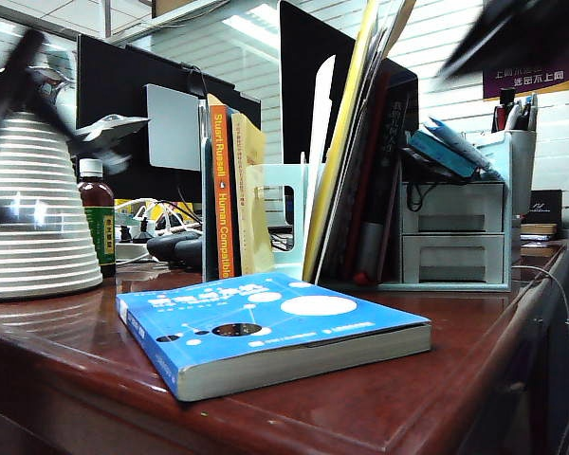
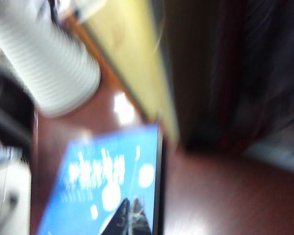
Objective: Pick up the blue book and put it on the bookshelf.
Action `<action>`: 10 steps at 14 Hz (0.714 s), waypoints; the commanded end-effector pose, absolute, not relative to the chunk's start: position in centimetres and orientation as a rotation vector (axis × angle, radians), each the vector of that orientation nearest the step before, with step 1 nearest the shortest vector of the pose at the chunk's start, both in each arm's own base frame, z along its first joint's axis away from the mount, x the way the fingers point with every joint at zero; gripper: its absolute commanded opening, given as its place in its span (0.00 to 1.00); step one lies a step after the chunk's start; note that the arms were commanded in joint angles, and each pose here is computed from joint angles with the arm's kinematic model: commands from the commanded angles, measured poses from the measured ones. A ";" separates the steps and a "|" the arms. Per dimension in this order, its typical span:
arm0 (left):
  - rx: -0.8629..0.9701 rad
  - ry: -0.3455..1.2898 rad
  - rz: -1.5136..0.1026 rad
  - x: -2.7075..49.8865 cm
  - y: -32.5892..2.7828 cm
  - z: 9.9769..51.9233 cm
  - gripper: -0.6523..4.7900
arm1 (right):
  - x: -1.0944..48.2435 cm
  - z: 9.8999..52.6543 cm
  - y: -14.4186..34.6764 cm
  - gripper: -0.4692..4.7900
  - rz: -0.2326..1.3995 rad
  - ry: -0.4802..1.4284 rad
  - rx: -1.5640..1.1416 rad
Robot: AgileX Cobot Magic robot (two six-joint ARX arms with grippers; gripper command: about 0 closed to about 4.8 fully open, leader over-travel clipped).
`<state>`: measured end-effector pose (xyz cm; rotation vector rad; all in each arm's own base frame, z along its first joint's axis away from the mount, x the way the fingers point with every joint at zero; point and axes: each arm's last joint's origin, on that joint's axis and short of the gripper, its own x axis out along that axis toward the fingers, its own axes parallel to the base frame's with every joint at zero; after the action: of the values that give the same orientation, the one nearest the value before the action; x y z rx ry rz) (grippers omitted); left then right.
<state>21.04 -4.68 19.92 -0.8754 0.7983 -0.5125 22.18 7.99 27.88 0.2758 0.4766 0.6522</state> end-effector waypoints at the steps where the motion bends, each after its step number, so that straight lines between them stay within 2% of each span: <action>1: -0.891 0.847 -0.523 22.5 -5.0 18.2 1.00 | 24.5 24.2 10.9 0.08 0.667 0.600 0.251; 4: -0.904 0.959 -0.515 22.8 -6.1 16.3 1.00 | 26.6 21.0 11.9 0.08 0.635 0.688 0.309; 6: -0.850 1.028 -0.490 22.6 -8.1 14.9 1.00 | 27.2 19.8 12.1 0.08 0.615 0.708 0.304; 10: -0.859 1.152 -0.453 22.6 -9.8 12.4 1.00 | 27.5 19.0 12.1 0.08 0.561 0.726 0.289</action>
<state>23.25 -9.89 13.92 -0.8597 1.0519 -0.5407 27.32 12.05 18.87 0.2905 0.7450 0.5765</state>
